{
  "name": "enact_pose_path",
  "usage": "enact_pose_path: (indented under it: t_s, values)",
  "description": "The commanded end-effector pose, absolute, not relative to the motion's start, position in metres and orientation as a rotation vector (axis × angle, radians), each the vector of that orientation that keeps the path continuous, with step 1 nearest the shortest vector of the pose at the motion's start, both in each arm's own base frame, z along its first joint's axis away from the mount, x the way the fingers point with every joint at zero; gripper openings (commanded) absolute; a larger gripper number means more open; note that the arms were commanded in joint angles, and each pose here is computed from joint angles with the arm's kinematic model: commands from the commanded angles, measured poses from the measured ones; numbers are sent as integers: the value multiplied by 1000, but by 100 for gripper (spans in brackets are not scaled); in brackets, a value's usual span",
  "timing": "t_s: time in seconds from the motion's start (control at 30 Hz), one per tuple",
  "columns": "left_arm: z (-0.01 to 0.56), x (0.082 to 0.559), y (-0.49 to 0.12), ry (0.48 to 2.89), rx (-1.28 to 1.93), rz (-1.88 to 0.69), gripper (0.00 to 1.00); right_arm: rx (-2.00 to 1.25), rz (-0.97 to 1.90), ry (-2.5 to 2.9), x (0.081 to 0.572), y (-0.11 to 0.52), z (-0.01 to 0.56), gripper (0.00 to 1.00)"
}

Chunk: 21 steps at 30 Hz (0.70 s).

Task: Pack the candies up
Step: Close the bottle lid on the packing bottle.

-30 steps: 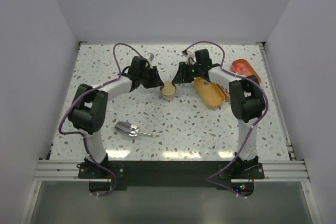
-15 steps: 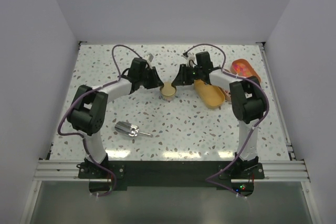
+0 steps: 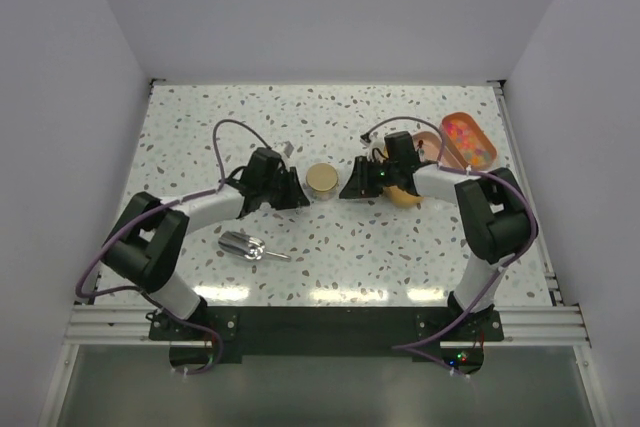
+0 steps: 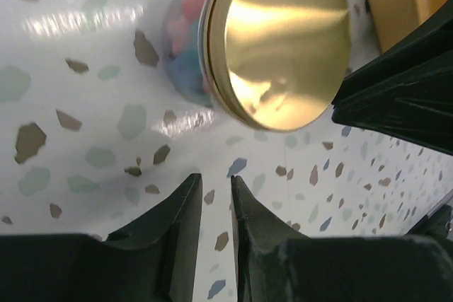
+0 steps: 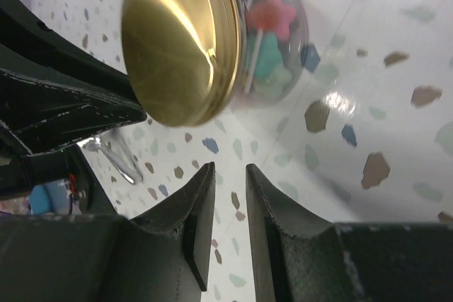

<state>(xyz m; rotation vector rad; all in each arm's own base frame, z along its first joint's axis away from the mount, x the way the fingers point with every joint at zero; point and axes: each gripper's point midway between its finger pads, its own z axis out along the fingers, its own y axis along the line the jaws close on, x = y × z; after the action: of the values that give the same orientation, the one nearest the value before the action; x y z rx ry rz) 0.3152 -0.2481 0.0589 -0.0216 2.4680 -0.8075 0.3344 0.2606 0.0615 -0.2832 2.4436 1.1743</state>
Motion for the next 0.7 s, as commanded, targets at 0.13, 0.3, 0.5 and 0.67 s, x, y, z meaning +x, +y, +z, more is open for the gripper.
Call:
enact_pose_path:
  t_s: [0.13, 0.3, 0.5, 0.67]
  values:
    - [65, 282, -240, 2456, -67, -773, 36, -278, 1093, 2411, 315, 254, 69, 30]
    - [104, 301, -235, 2317, -87, -751, 52, -266, 1057, 2334, 335, 255, 98, 57]
    - [122, 345, -250, 2218, -47, -749, 69, -231, 1053, 2272, 372, 268, 113, 76]
    - [120, 367, -268, 2238, -1, -749, 58, -236, 1065, 2279, 381, 275, 108, 76]
